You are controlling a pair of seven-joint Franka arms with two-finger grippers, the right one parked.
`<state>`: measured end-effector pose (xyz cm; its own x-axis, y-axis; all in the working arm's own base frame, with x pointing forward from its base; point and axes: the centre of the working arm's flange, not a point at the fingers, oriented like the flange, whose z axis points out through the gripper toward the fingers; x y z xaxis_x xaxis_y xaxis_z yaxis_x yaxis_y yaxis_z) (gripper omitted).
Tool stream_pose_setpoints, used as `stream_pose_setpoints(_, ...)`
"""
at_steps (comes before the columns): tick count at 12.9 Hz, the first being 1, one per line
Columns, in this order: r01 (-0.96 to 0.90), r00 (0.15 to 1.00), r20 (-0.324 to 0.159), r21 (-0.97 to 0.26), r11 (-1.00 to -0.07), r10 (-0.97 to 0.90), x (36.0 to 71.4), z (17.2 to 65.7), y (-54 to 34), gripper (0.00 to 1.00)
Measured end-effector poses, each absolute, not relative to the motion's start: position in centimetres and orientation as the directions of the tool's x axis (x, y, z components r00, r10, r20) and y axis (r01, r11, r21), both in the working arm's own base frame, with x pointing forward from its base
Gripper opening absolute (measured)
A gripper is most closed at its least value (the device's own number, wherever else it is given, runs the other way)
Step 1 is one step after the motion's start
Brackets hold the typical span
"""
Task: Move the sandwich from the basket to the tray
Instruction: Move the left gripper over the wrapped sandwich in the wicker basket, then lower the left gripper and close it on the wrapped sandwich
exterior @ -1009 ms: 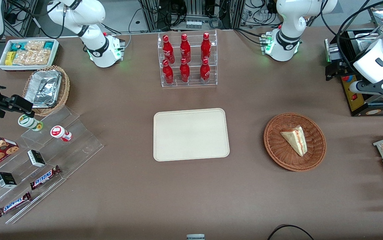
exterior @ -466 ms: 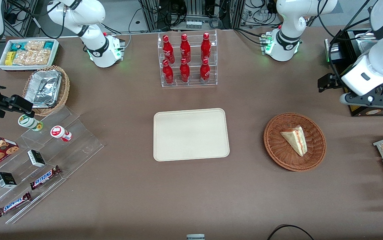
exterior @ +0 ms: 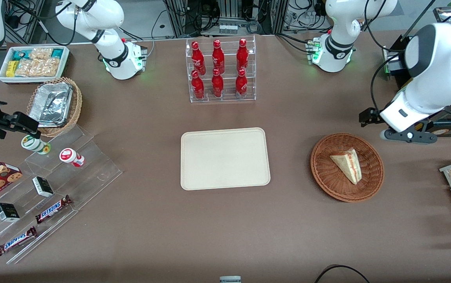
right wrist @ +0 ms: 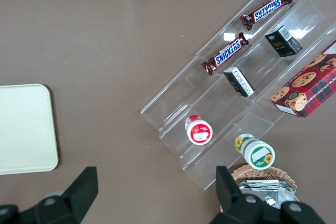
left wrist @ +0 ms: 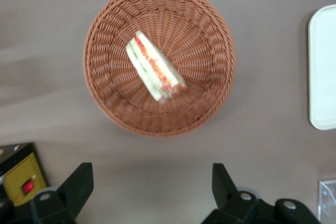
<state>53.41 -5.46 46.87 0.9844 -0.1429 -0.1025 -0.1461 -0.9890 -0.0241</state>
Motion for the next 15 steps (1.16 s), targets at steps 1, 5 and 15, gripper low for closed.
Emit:
stream_pose_setpoints(1, -0.147, 0.986, -0.089, -0.024, -0.989, -0.144, 53.3, 45.4, -5.4, 1.00)
stream_pose_setpoints(5, -0.128, 0.991, -0.030, -0.021, -0.992, -0.127, 53.3, 39.7, -4.7, 1.00)
stream_pose_setpoints(15, 0.504, 0.864, -0.001, -0.007, -0.864, 0.504, 54.6, 32.1, -5.0, 1.00)
